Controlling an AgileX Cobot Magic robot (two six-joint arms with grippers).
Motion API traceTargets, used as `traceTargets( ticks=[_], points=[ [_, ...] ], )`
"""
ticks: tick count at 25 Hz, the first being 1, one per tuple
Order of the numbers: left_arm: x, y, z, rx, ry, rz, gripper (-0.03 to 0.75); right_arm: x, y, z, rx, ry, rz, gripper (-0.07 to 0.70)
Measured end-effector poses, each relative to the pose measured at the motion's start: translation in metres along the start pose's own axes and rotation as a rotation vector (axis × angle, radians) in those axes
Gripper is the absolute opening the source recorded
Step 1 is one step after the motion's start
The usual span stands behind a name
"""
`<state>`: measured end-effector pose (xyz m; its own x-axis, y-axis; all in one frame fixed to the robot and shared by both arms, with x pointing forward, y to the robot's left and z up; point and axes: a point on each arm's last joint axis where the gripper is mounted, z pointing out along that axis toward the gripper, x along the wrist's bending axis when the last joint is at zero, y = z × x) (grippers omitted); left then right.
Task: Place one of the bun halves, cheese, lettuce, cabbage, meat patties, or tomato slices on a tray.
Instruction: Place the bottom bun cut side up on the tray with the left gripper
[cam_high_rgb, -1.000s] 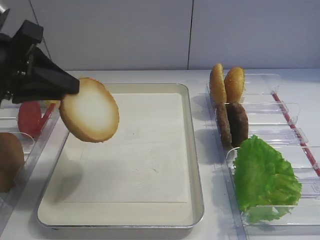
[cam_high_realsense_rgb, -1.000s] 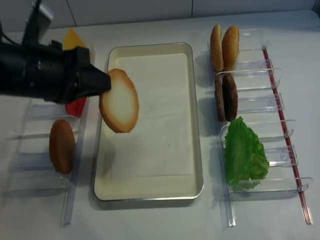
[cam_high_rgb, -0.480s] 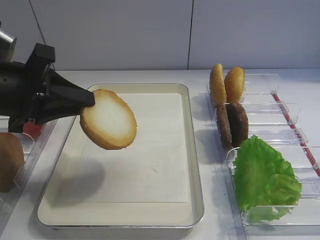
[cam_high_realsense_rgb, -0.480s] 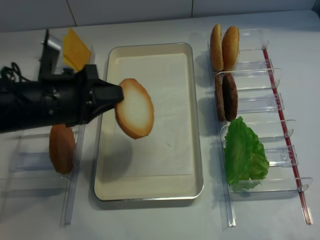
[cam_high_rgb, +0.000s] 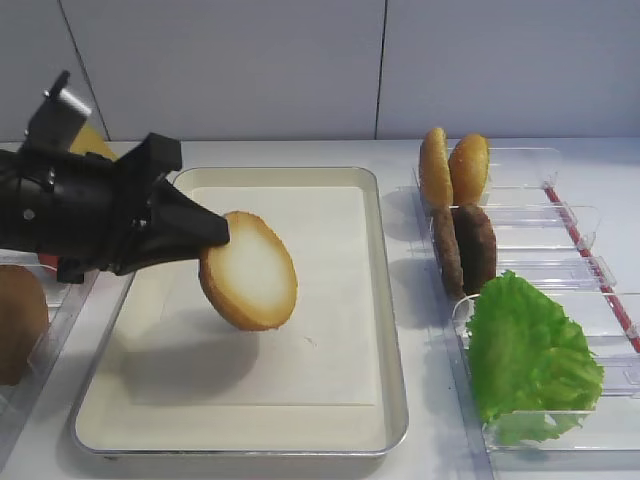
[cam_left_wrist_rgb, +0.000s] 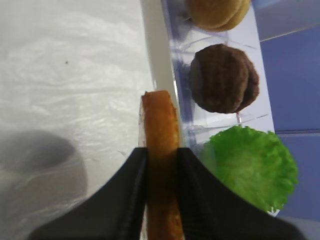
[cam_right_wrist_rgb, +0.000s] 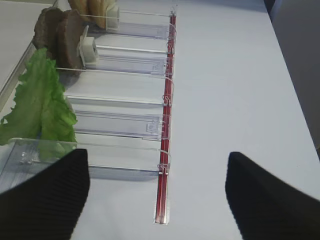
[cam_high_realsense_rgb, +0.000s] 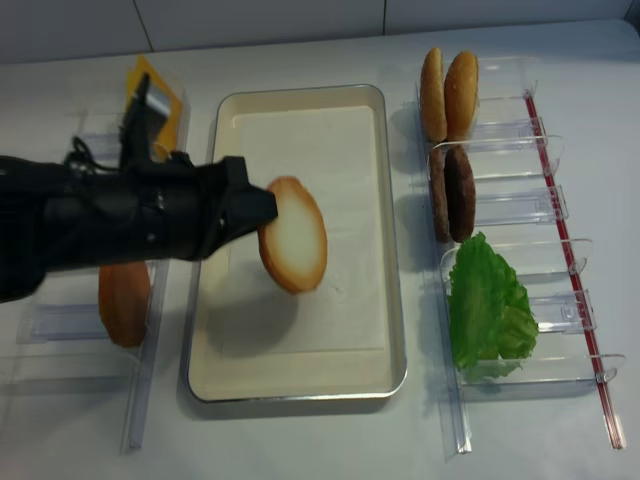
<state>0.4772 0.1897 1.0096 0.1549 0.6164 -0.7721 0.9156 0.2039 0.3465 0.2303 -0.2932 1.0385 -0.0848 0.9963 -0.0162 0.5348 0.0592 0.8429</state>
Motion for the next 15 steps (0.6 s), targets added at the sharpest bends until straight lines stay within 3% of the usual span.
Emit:
traceTargets(
  ticks=[3, 8, 15],
  points=[
    [0.02, -0.001, 0.022, 0.075, 0.006, -0.084, 0.124, 0.0, 0.0, 0.0, 0.0, 0.0, 0.0, 0.577],
    [0.039, -0.003, 0.045, 0.132, -0.029, -0.151, 0.123, 0.0, 0.0, 0.0, 0.0, 0.0, 0.0, 0.577],
    [0.045, -0.004, 0.051, 0.138, -0.036, -0.135, 0.122, 0.0, 0.0, 0.0, 0.0, 0.0, 0.0, 0.577]
  ],
)
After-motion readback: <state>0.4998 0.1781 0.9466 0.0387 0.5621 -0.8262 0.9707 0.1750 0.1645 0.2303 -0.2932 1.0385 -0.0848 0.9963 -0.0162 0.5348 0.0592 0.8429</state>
